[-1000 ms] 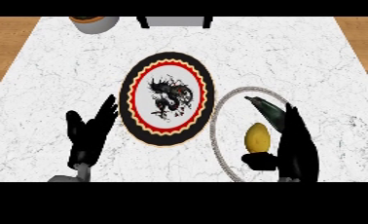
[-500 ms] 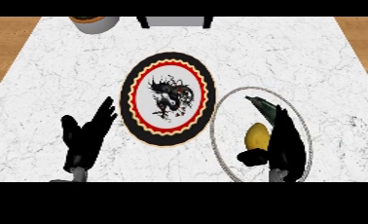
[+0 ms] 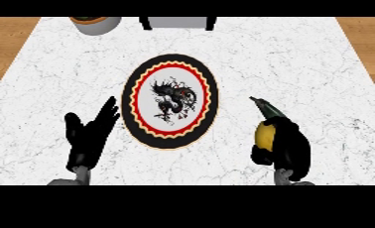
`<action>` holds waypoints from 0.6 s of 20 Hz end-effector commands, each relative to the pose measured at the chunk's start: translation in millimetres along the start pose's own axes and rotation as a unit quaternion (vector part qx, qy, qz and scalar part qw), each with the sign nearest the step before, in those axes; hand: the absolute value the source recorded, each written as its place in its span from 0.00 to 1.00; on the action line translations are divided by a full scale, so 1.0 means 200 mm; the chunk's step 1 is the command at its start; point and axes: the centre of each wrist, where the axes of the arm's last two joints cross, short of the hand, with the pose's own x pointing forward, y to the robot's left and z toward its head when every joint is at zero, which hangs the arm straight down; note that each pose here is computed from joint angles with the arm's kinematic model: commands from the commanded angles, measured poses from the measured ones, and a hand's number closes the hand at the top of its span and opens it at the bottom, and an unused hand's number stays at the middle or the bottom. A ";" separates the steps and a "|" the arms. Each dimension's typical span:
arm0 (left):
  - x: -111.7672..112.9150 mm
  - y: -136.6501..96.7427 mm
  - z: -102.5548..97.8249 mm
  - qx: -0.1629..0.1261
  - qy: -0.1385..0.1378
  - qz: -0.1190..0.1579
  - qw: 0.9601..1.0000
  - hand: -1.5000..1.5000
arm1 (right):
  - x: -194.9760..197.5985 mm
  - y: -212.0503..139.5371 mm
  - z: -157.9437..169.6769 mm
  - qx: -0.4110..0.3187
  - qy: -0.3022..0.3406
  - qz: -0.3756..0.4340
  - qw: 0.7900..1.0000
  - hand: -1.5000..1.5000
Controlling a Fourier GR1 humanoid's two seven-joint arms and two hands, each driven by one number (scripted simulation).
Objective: Pick the lemon from the placemat and place it in the plate
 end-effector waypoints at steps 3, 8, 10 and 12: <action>0.08 0.00 -0.01 0.006 0.001 0.006 1.000 0.50 | 0.00 0.05 -0.04 -0.030 -0.009 0.028 0.999 1.00; 0.02 -0.04 0.01 -0.015 0.000 0.004 1.000 0.50 | 0.31 0.07 0.35 -0.097 -0.164 -0.042 0.981 1.00; 0.04 -0.10 0.00 -0.036 0.003 -0.005 0.999 0.50 | 0.40 0.12 0.49 -0.075 -0.248 -0.021 0.966 1.00; 0.07 -0.13 -0.02 -0.054 -0.006 -0.018 0.998 0.50 | 0.47 0.12 0.57 -0.068 -0.311 -0.017 0.948 1.00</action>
